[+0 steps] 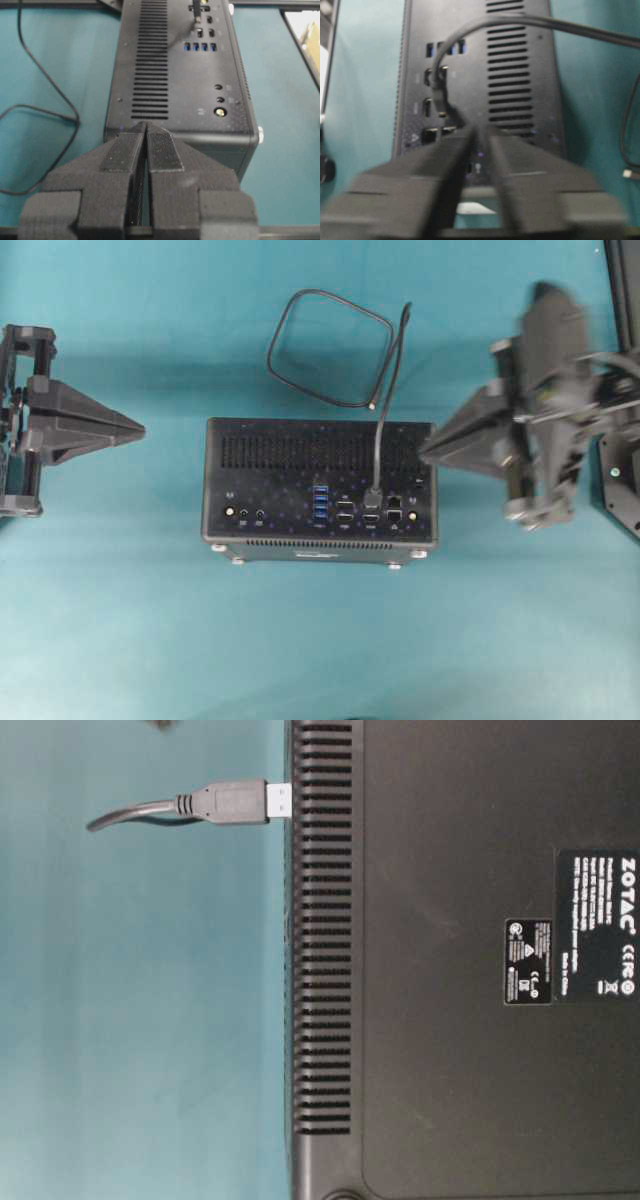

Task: Insert the USB into the PC box with both arms.
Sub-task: 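Move the right gripper over the black cable plug on the rear panel, then grasp the black cable plug with the right gripper and pull it out, then carry the plug leftward to the blue USB ports with the right gripper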

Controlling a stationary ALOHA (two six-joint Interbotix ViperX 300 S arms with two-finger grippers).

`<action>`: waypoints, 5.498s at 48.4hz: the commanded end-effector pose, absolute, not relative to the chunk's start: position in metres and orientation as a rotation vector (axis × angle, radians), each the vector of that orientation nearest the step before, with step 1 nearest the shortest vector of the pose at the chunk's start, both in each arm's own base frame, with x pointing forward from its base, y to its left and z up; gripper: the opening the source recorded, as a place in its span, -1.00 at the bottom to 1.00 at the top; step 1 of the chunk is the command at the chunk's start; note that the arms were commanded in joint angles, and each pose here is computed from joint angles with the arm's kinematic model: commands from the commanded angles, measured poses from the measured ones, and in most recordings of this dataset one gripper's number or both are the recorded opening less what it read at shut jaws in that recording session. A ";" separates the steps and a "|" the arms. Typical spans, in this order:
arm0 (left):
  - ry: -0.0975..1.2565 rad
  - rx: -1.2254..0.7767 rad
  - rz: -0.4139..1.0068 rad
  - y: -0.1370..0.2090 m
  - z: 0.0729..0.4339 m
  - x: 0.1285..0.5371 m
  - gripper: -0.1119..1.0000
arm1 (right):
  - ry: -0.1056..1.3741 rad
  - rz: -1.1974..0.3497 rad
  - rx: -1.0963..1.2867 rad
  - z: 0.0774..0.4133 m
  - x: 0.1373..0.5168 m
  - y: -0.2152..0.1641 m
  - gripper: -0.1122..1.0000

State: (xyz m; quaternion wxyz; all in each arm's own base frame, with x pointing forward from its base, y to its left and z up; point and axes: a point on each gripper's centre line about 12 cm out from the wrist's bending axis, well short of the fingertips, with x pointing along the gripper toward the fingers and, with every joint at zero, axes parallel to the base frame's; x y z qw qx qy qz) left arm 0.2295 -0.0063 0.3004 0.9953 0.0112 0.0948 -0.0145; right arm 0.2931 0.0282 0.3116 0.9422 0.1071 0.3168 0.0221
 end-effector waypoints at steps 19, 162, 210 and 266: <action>0.214 0.023 -0.032 -0.007 0.305 0.232 -0.80 | 0.738 0.058 0.222 0.321 0.334 0.040 0.71; 0.265 0.013 -0.030 -0.007 0.296 0.227 -0.80 | 0.804 0.008 0.005 0.317 0.393 0.038 -0.61; 0.258 0.012 -0.030 -0.007 0.294 0.226 -0.80 | 0.895 0.011 -0.007 0.306 0.396 0.045 -0.61; 0.253 0.009 -0.030 -0.007 0.294 0.224 -0.80 | 0.911 0.026 0.009 0.300 0.396 0.057 -0.59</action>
